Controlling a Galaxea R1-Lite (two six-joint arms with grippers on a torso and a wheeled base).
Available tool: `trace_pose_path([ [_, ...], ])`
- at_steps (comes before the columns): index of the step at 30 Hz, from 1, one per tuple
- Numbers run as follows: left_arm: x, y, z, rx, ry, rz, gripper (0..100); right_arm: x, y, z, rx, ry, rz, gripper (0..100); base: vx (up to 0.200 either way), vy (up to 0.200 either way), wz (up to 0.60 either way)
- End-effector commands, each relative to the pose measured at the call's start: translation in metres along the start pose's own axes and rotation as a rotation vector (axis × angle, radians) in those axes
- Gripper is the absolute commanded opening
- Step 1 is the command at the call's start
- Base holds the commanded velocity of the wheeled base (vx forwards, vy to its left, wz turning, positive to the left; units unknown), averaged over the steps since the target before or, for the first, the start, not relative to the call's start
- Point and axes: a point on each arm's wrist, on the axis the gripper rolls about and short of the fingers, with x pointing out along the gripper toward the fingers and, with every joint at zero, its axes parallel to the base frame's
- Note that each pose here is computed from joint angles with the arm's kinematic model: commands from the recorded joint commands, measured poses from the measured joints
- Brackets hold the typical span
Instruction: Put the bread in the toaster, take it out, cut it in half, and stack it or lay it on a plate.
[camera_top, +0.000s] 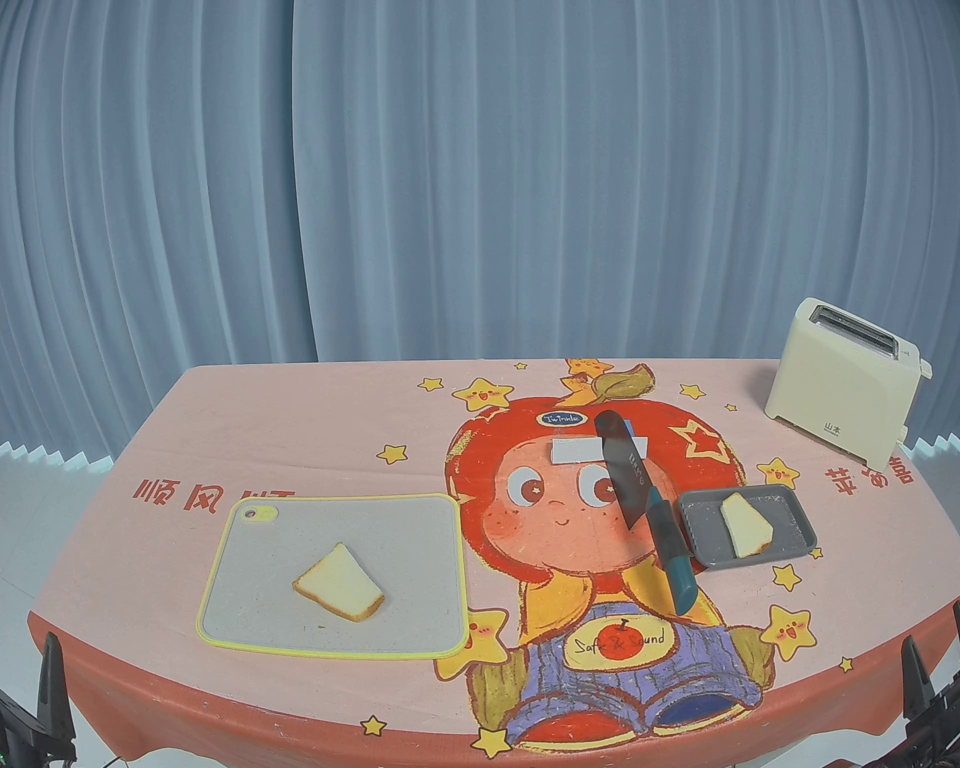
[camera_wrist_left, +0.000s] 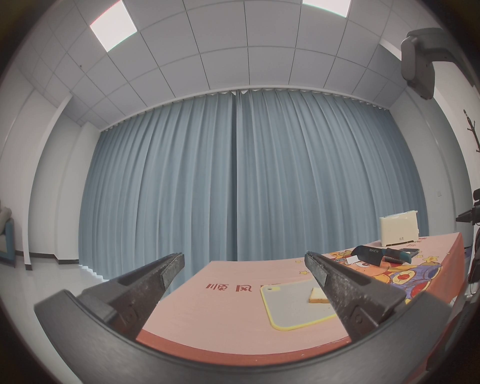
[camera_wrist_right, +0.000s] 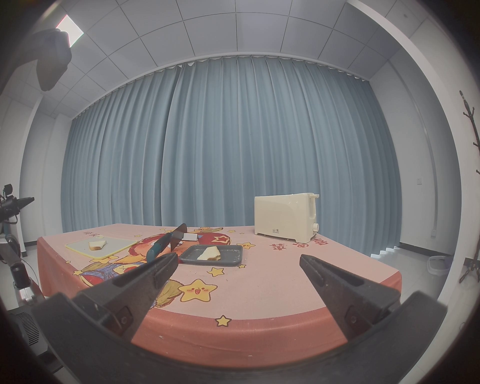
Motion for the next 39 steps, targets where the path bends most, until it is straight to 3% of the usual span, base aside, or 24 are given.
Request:
trace_pose_path([
  [1,-0.001,0.000,-0.005,0.016,0.002,0.008,100,0.000,0.000,-0.005,0.000,-0.001,0.001,100,0.000,0.000,0.00],
  [8,-0.001,-0.001,-0.010,0.027,0.053,-0.012,100,0.000,0.000,-0.005,0.000,-0.001,0.001,100,0.000,0.000,0.00],
  [15,-0.006,-0.003,-0.008,0.015,0.164,-0.145,100,0.000,0.000,-0.005,0.000,-0.001,0.001,100,0.000,0.000,0.00],
  [19,-0.006,-0.003,0.000,0.002,0.243,-0.206,100,0.000,0.000,-0.005,0.000,-0.001,0.001,100,0.000,0.000,0.00],
  [25,0.017,-0.003,0.022,-0.059,0.362,-0.263,100,0.000,0.000,-0.005,0.000,0.001,0.001,100,0.000,0.000,0.00],
  [39,0.075,-0.007,0.054,-0.072,0.535,-0.285,100,0.000,0.000,-0.005,0.000,0.001,0.001,100,0.000,0.000,0.00],
])
